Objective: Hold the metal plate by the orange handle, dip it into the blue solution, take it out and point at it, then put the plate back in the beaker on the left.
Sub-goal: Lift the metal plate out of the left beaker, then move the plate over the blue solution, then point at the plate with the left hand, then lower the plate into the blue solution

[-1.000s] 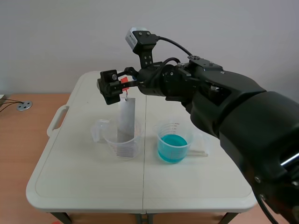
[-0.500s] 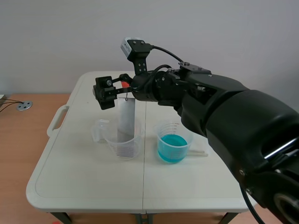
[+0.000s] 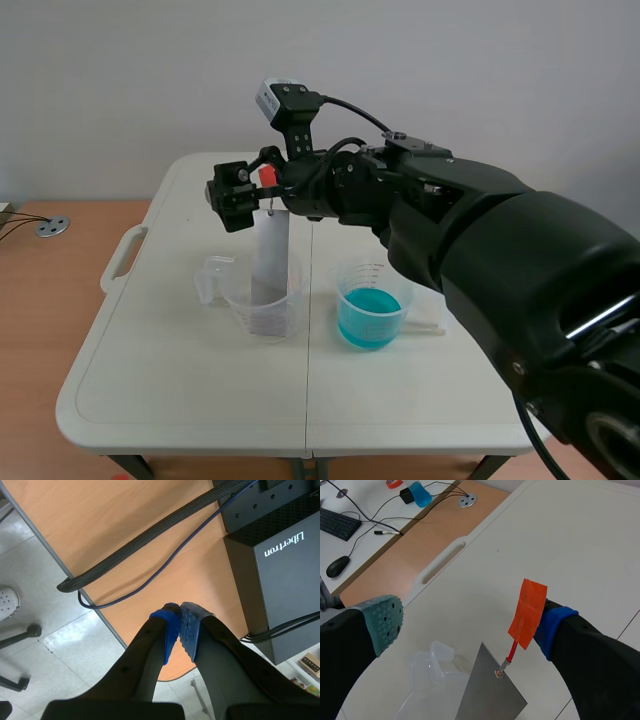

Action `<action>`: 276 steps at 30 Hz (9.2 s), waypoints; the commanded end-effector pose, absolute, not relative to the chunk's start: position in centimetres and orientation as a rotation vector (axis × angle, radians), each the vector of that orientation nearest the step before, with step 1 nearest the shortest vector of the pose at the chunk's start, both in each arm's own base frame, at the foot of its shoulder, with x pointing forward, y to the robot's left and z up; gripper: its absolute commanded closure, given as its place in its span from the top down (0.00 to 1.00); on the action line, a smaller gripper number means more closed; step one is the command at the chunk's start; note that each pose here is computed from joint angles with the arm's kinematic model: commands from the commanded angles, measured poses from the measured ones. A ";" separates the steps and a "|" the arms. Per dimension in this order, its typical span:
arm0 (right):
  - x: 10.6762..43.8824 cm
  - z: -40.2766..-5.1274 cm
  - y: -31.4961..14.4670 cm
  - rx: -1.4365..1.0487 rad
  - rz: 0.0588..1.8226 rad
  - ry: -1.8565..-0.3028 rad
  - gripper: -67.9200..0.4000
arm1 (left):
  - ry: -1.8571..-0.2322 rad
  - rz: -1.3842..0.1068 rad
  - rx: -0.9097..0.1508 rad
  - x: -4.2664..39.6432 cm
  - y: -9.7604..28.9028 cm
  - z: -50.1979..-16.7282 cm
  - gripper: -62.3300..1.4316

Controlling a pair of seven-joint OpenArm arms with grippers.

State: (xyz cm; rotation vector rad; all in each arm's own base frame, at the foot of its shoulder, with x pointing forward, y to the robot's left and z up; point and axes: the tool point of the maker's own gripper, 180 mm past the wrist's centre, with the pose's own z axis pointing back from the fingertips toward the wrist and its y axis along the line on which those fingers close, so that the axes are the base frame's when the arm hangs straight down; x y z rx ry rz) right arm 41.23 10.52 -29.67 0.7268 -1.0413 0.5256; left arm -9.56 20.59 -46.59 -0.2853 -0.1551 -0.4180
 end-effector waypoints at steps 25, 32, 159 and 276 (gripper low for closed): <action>42.2 -27.1 11.1 0.752 0.533 -1.110 0.02 | -0.168 -0.412 -0.299 -9.5 20.1 -46.3 0.05; 41.9 -26.9 11.3 0.775 0.540 -1.119 0.02 | -0.169 -0.412 -0.299 -9.5 20.1 -46.3 0.05; 31.6 -13.0 -3.1 0.580 0.829 -1.659 0.02 | -1.210 -1.104 -0.488 28.7 -3.1 -27.0 0.05; 32.7 -17.4 -3.5 0.650 0.724 -1.586 0.02 | -0.255 -0.580 -0.265 -7.7 18.6 -46.2 0.05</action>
